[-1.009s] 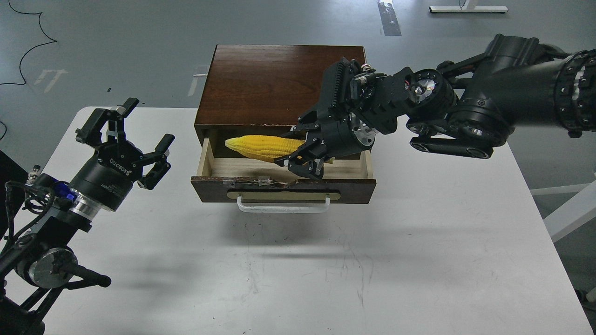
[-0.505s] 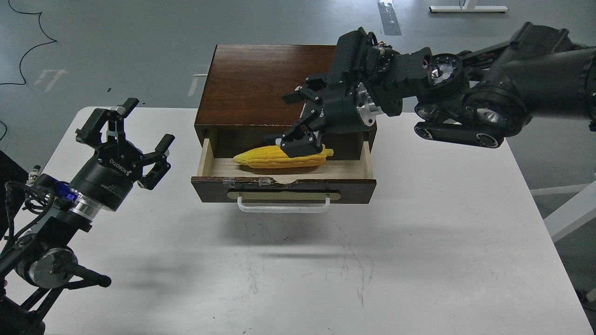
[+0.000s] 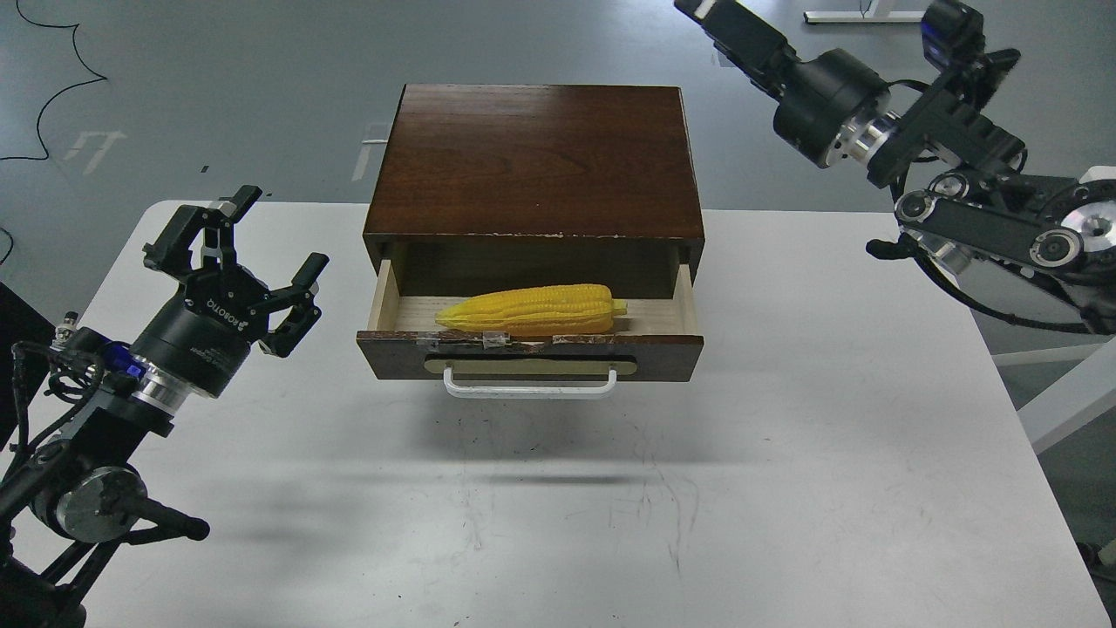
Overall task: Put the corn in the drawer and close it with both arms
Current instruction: 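Open the right gripper and withdraw it from the drawer, then bring the left gripper down in front of the drawer handle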
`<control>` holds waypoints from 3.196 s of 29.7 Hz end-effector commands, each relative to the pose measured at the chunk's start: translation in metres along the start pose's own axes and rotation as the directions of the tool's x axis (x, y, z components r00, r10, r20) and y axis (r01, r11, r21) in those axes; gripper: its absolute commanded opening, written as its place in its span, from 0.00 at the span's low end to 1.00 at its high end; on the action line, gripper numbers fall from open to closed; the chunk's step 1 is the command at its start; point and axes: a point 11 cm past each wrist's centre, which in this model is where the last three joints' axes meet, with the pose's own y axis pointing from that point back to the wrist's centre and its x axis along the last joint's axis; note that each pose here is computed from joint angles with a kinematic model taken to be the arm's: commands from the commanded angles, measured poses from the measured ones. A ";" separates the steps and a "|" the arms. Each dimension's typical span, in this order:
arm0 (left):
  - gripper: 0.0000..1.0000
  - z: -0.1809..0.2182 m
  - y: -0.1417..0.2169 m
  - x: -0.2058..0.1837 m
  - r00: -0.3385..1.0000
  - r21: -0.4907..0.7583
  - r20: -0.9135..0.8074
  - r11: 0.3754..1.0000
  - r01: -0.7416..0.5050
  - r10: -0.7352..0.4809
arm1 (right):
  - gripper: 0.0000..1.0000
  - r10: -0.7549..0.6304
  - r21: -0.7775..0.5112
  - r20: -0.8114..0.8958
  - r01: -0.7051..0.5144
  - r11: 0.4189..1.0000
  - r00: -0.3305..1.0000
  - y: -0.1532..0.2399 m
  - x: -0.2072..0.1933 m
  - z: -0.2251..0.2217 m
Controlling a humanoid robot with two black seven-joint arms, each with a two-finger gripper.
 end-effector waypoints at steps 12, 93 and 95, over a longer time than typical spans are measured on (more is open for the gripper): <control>0.99 0.016 -0.003 0.010 0.999 -0.088 0.031 0.996 -0.011 0.014 | 0.99 0.055 -0.138 0.689 0.056 0.989 0.723 0.085 0.004 0.114; 0.00 -0.114 0.049 -0.118 0.548 0.362 0.657 0.855 0.372 -0.517 | 0.99 0.132 -0.239 0.703 0.056 0.969 0.699 0.127 -0.008 0.149; 0.00 -0.114 0.047 -0.116 0.544 0.365 0.660 0.855 0.370 -0.517 | 0.99 0.133 -0.240 0.703 0.057 0.969 0.699 0.127 -0.008 0.149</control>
